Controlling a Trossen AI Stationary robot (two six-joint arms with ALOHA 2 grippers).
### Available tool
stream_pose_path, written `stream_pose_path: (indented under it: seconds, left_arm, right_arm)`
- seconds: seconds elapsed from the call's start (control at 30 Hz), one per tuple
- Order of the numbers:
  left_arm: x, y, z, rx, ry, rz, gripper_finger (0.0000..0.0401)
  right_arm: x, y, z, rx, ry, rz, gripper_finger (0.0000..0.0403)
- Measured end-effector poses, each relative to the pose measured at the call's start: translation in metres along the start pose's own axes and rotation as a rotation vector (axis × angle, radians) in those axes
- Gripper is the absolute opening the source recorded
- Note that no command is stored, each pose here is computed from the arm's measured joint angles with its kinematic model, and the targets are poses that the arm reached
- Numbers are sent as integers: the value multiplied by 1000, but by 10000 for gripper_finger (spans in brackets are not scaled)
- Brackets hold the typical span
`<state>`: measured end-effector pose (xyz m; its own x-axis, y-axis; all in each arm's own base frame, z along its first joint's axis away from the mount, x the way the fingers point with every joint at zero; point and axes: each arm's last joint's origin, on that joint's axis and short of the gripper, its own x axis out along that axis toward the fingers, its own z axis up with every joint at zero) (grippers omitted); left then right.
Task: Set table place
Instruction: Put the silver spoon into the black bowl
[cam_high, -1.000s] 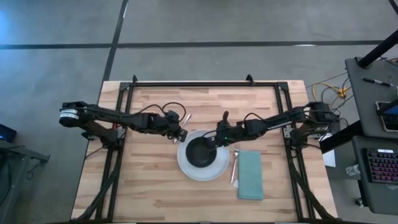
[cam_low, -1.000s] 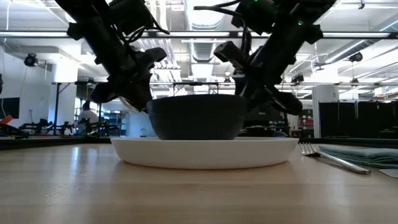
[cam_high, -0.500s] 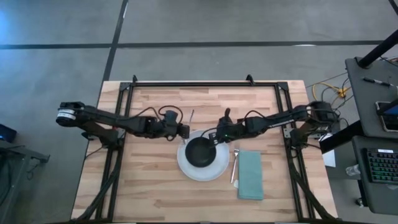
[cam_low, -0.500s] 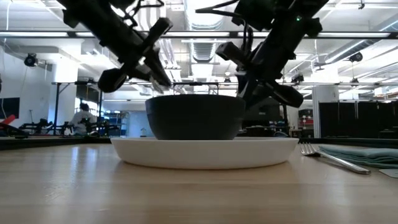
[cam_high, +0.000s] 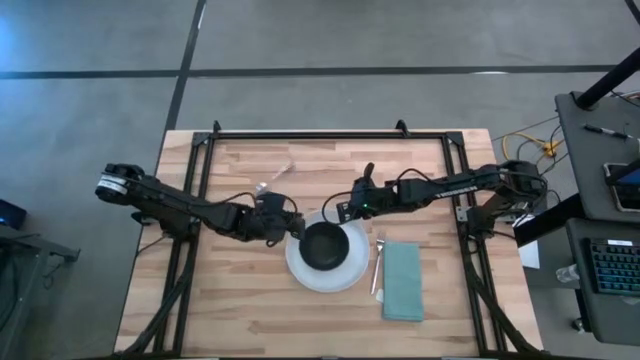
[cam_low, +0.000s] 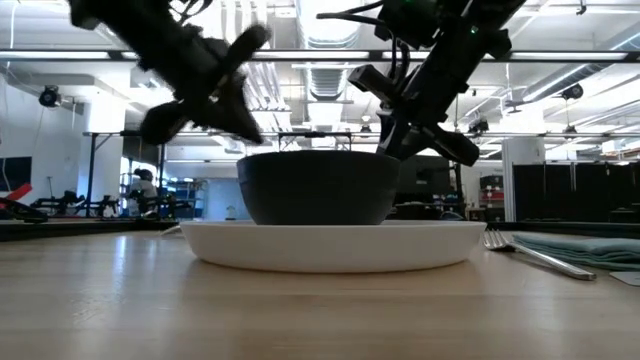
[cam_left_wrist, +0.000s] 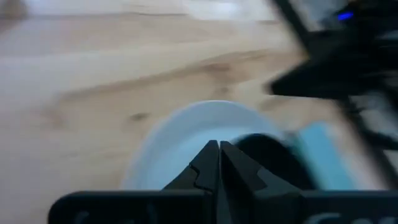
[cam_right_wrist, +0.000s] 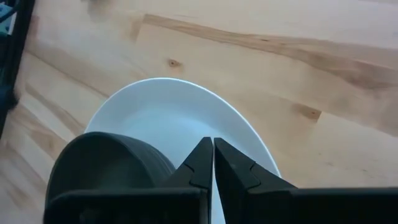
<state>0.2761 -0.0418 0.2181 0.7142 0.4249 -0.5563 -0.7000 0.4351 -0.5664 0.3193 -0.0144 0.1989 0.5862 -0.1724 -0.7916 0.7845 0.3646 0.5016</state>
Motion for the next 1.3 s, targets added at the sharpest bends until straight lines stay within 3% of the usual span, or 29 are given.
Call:
stream_pose_path:
  seconds: [0.2, 0.3, 0.37, 0.5, 0.67, 0.97, 1.1, 1.3]
  left_arm:
    - [-6, 24, 18, 208, -87, 240, 0]
    - [2, 36, 37, 325, 11, 278, 1]
    - [13, 49, 50, 330, 109, 291, 11]
    - [32, 77, 74, 353, 238, 365, 56]
    - [38, 105, 104, 438, 298, 479, 132]
    - [54, 148, 140, 454, 472, 554, 240]
    - [71, 160, 145, 477, 561, 581, 257]
    - [98, 163, 148, 589, 695, 524, 252]
  right_arm:
    - [0, 2, -5, -5, 12, 2, 9]
    - [-1, 2, -6, -8, 18, 0, 9]
    - [-1, 1, -6, -13, 21, -5, 9]
    - [-1, 1, -7, -25, 39, 0, 9]
    - [-1, 1, -9, -59, 84, 16, 9]
    - [-1, 1, -8, -120, 138, 45, 9]
    - [-1, 1, -8, -129, 148, 51, 9]
    - [-1, 1, -8, -128, 156, 55, 9]
